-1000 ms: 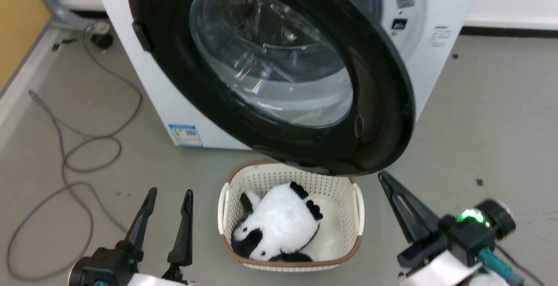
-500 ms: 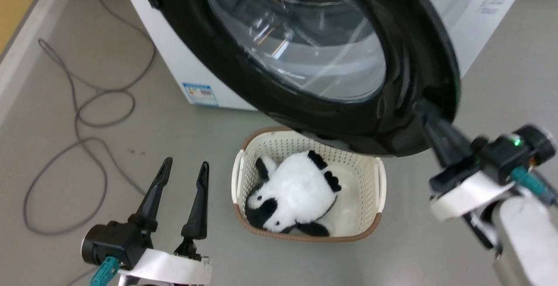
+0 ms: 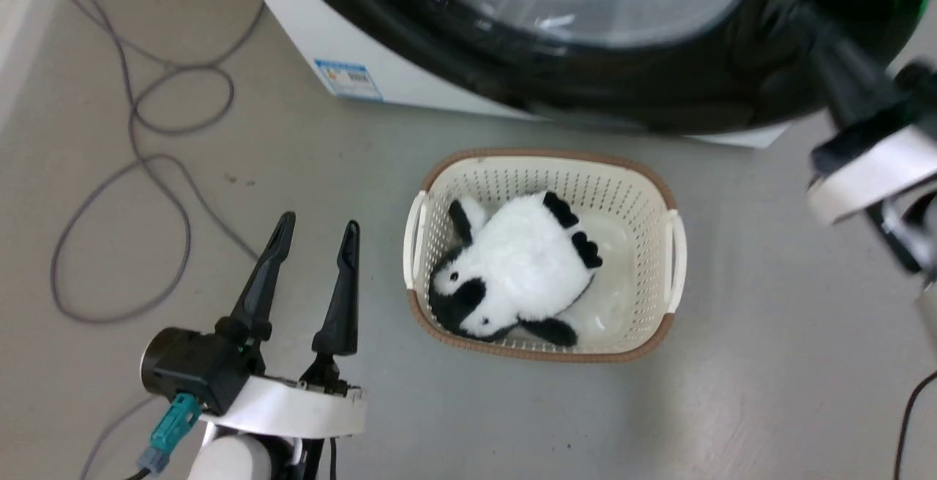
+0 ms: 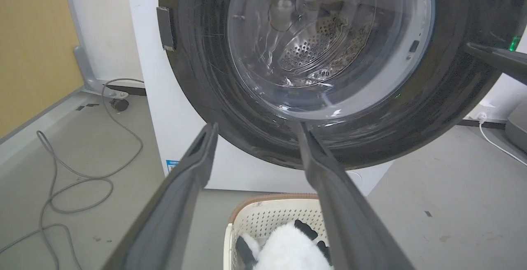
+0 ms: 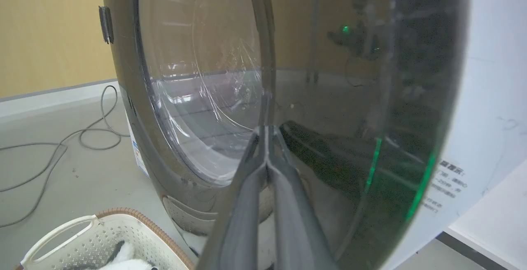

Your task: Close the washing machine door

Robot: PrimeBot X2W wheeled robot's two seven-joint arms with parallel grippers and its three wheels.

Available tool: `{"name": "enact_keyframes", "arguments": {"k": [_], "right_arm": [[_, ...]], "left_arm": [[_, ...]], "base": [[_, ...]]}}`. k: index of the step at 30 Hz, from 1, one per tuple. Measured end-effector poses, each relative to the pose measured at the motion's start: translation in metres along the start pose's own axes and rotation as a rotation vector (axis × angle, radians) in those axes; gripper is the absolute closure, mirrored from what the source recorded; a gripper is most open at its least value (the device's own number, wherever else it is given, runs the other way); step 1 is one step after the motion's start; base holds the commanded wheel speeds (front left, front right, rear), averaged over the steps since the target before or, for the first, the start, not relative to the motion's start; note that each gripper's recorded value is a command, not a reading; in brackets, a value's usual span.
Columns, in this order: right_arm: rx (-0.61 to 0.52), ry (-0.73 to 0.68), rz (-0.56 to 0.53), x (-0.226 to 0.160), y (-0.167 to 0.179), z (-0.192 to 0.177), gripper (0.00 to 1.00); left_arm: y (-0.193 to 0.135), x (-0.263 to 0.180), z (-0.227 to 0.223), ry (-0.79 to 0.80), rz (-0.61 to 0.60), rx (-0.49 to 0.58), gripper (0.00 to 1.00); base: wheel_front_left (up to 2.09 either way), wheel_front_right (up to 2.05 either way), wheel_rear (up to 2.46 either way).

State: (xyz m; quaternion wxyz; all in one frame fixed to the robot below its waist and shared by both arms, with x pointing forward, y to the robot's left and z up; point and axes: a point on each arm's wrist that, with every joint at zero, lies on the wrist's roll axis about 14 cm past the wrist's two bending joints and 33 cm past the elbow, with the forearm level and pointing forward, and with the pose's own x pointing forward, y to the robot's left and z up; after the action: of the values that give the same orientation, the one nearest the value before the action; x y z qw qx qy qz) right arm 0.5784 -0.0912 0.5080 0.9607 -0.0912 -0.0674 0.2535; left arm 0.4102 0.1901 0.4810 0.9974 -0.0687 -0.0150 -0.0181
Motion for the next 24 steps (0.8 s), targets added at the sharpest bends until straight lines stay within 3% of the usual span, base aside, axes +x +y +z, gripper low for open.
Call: {"name": "enact_keyframes", "arguments": {"k": [14, 24], "right_arm": [[0.067, 0.039, -0.115, 0.045, -0.051, -0.015, 1.00], [0.071, 0.065, -0.116, 0.051, -0.053, -0.029, 1.00]], "left_arm": [[0.007, 0.011, -0.018, 0.039, 0.025, -0.002, 0.00], [0.008, 0.015, -0.024, 0.051, 0.029, -0.003, 0.00]], "base": [[0.00, 0.00, 0.00], [0.00, 0.00, 0.00]]}}
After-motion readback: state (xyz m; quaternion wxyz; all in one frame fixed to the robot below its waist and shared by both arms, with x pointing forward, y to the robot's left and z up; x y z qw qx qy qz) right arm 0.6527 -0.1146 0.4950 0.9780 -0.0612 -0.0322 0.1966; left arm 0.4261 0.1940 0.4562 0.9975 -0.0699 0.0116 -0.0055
